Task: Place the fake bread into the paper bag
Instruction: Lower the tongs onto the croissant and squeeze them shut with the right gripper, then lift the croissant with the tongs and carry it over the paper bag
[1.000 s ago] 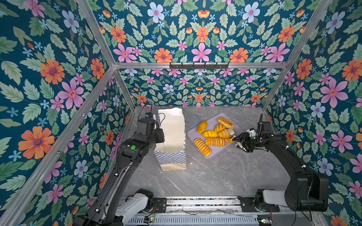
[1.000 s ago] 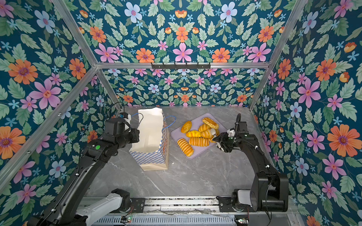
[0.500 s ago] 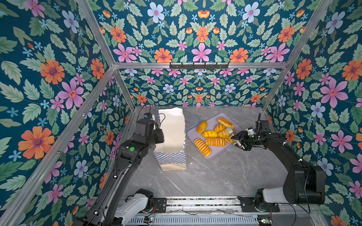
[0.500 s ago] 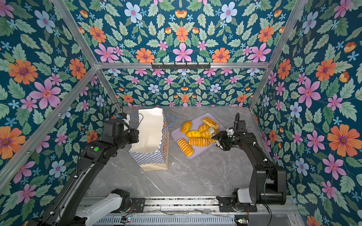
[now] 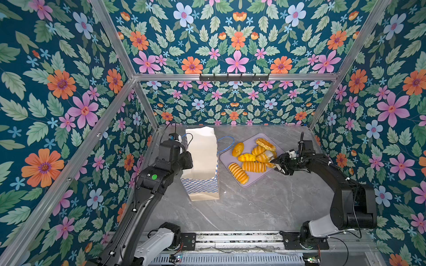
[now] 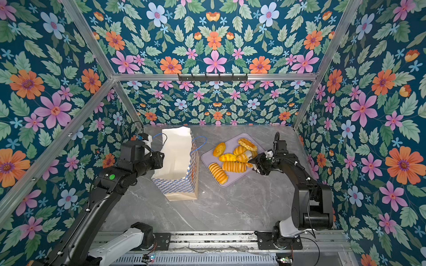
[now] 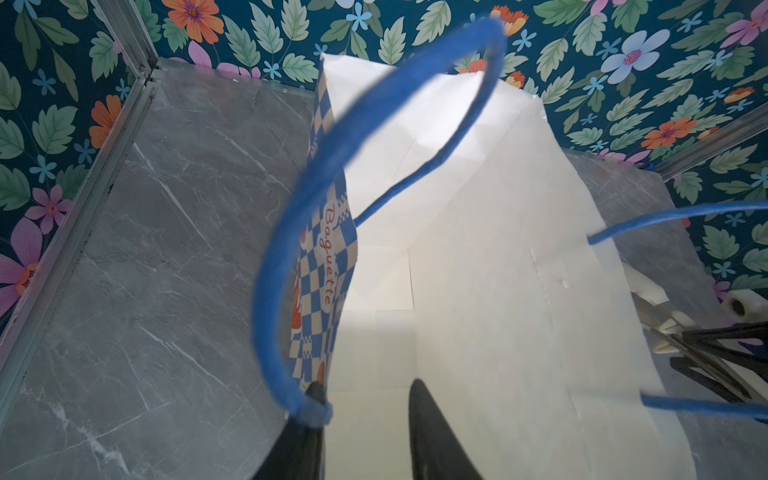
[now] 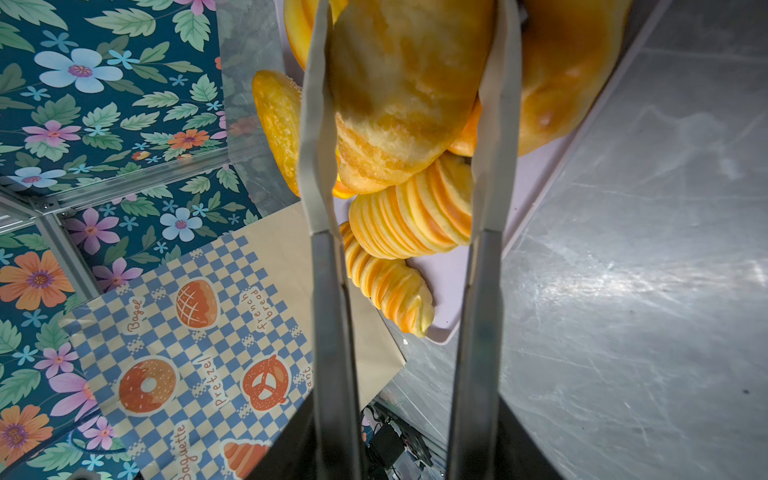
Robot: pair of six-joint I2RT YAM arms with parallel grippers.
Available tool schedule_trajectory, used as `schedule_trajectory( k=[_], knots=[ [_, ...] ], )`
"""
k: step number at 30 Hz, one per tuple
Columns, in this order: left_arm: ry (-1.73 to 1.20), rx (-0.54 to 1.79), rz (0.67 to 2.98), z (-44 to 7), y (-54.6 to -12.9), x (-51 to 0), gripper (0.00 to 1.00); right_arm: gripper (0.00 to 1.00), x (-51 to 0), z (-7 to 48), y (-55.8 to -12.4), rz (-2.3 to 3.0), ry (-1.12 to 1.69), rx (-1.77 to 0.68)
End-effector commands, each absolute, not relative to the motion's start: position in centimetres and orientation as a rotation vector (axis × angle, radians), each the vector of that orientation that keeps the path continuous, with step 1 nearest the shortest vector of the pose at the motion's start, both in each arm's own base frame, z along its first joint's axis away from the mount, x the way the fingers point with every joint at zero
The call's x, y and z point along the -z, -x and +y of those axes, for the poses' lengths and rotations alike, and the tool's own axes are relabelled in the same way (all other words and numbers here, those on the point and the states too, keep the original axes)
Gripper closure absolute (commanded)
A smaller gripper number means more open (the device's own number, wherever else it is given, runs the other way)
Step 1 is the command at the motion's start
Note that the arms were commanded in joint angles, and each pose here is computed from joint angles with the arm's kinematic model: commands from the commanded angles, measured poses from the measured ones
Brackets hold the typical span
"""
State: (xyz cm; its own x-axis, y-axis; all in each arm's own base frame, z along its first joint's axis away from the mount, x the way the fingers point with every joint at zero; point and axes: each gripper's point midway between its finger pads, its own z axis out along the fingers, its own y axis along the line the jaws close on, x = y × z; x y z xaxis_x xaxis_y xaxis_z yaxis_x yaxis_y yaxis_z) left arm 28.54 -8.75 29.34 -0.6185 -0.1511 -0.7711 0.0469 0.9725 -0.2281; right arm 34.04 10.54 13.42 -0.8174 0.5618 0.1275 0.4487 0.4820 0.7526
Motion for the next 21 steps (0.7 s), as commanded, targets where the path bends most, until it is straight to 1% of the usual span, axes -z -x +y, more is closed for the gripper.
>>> schedule_trajectory(
  k=[1, 5, 7, 9, 12, 18, 21],
  knots=[
    [0.091, 0.295, 2.194, -8.7, -28.6, -30.0, 0.53, 0.55, -14.2, 10.6, -34.5, 2.550, -0.851, -1.257],
    [0.101, 0.287, 2.185, -8.4, -28.4, -30.4, 0.33, 0.58, -14.9, 10.3, -33.6, 2.537, -0.843, -1.222],
    [0.105, 0.279, 2.186, -8.2, -28.3, -30.4, 0.27, 0.59, -15.4, 10.2, -33.0, 2.533, -0.831, -1.203],
    [0.109, 0.270, 2.188, -8.1, -28.3, -30.4, 0.24, 0.60, -16.2, 10.0, -32.4, 2.523, -0.813, -1.182],
    [0.115, 0.254, 2.192, -7.8, -28.2, -30.3, 0.24, 0.62, -17.4, 9.7, -31.6, 2.513, -0.780, -1.140],
    [0.123, 0.242, 2.200, -7.7, -28.3, -30.2, 0.38, 0.62, -21.7, 9.2, -30.4, 2.455, -0.653, -1.034],
    [0.125, 0.233, 2.210, -7.6, -28.3, -29.9, 0.42, 0.62, -24.7, 9.6, -30.1, 2.422, -0.557, -0.991]
  ],
)
